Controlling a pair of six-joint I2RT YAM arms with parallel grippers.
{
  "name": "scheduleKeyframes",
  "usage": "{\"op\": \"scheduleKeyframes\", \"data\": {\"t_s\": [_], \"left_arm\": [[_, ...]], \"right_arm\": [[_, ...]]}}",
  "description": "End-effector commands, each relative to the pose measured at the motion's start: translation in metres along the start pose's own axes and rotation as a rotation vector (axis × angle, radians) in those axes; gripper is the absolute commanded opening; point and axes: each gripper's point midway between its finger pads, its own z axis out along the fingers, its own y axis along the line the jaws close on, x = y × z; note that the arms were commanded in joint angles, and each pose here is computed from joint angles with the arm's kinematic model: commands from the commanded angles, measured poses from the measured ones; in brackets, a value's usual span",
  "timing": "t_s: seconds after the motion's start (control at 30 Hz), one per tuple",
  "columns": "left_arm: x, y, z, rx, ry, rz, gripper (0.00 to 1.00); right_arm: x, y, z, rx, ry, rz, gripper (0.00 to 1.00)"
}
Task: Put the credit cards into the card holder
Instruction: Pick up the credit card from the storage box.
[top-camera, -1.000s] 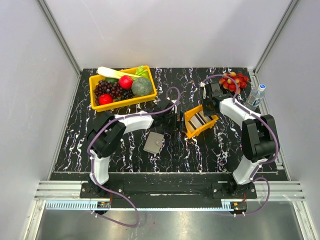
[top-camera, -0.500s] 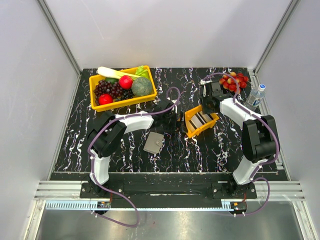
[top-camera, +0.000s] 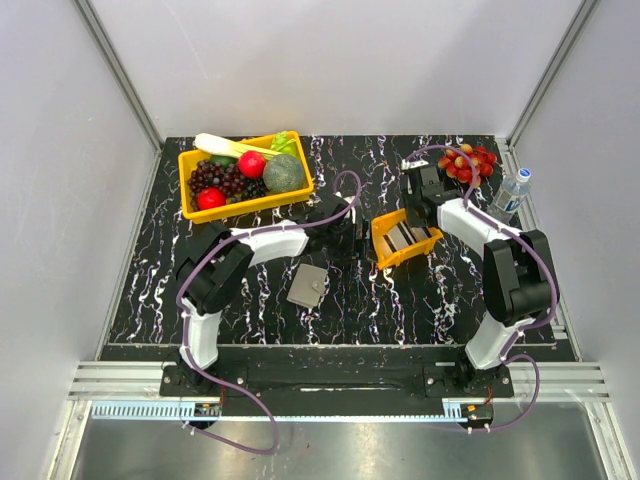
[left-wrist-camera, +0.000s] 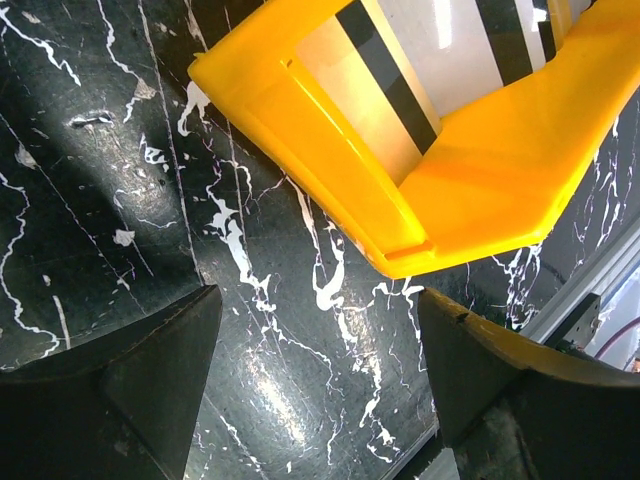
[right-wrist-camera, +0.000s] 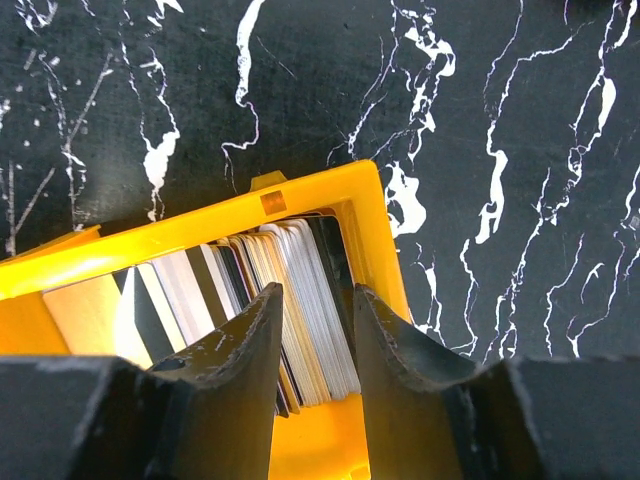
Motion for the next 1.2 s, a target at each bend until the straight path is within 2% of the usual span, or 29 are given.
{"op": "scheduleKeyframes", "data": {"t_s": [0.0, 0.33, 0.53, 0.73, 0.8, 1.0, 1.17], "left_arm": [[-0.019, -0.014, 0.001, 0.045, -0.041, 0.012, 0.82], [-0.019, -0.010, 0.001, 0.039, -0.035, 0.011, 0.82], [-0.020, -0.011, 0.000, 0.044, -0.035, 0.011, 0.82], [-0.019, -0.011, 0.000, 0.045, -0.032, 0.011, 0.82], [-0.020, -0.010, -0.001, 0.047, -0.032, 0.009, 0.82], [-0.023, -0.014, -0.003, 0.053, -0.048, 0.015, 0.82], [-0.027, -0.018, -0.001, 0.072, -0.057, 0.010, 0.81]], "right_arm": [[-0.003, -0.005, 0.005, 0.080, -0.036, -0.042, 0.40], [0.006, -0.006, 0.009, 0.108, -0.012, -0.048, 0.36], [0.001, 0.005, 0.006, 0.045, -0.019, -0.038, 0.20], [-0.011, 0.017, -0.005, -0.033, -0.051, -0.027, 0.14], [-0.016, 0.021, -0.010, -0.063, -0.067, -0.026, 0.15], [-0.029, 0.029, -0.028, -0.125, -0.102, 0.024, 0.29], [-0.026, 0.037, -0.029, -0.162, -0.087, 0.074, 0.35]]}}
